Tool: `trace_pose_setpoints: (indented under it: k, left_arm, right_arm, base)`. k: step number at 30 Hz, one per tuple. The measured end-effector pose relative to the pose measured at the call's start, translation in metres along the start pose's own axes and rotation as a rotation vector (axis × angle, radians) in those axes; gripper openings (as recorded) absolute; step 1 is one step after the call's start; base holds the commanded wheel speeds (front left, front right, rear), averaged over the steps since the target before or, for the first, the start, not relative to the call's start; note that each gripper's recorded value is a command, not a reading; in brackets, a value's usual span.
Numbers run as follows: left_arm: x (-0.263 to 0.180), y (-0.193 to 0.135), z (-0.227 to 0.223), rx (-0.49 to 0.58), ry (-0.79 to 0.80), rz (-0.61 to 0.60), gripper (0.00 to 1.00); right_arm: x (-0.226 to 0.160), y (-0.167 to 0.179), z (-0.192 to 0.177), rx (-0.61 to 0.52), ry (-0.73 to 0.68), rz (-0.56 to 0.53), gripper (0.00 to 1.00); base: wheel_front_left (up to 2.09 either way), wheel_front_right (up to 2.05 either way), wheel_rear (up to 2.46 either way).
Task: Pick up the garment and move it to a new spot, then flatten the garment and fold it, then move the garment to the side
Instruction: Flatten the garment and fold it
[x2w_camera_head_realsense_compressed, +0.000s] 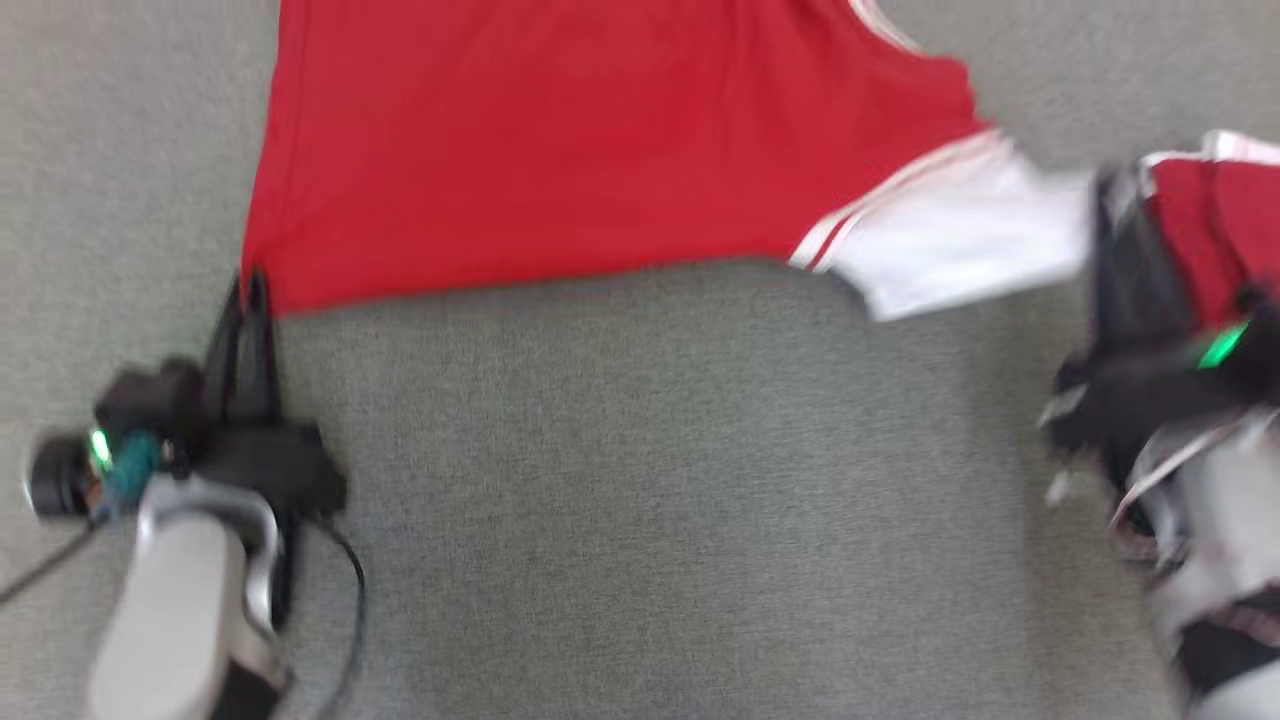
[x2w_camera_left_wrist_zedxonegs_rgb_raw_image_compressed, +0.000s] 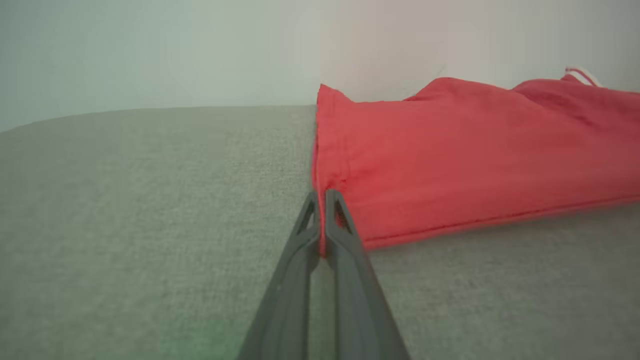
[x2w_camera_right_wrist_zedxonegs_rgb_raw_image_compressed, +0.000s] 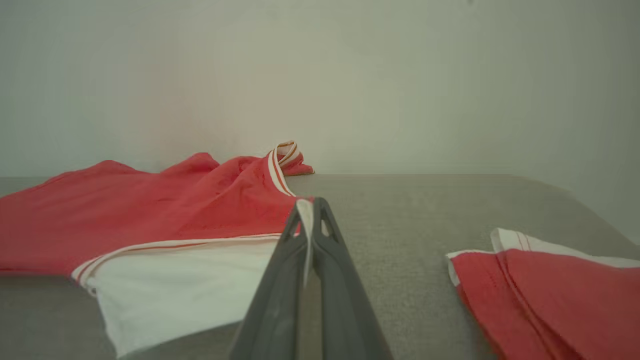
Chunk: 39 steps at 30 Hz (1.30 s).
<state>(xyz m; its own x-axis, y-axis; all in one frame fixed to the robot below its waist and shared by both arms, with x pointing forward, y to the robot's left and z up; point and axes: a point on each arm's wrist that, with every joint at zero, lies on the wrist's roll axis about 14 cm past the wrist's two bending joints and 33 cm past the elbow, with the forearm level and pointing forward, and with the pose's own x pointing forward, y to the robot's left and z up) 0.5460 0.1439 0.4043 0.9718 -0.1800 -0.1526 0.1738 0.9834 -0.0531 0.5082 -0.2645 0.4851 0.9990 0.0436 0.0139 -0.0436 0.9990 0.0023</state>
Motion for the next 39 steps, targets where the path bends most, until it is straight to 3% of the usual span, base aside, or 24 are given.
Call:
trace_pose_setpoints:
  k: [6, 20, 30, 39]
  left_arm:
    - [-0.053, -0.007, -0.031, -0.124, 0.083, 0.065, 0.00]
    - [-0.188, -0.002, -0.074, -0.170, 0.225, 0.168, 0.00]
    - [-0.236, 0.006, -0.074, -0.235, 0.199, 0.231, 0.00]
    - [-0.211, 0.006, -0.029, -0.216, 0.053, 0.208, 0.00]
  right_arm:
    - [-0.073, 0.012, -0.057, 0.027, 0.197, -0.007, 0.00]
    - [-0.205, 0.017, -0.093, 0.095, 0.339, -0.119, 0.00]
    - [-0.238, 0.039, -0.088, 0.089, 0.307, -0.074, 0.00]
    - [-0.195, 0.046, -0.032, 0.063, 0.118, -0.024, 0.00]
  base:
    - [0.00, 0.00, 0.00]
    - [0.00, 0.00, 0.00]
    - [0.00, 0.00, 0.00]
    - [0.00, 0.00, 0.00]
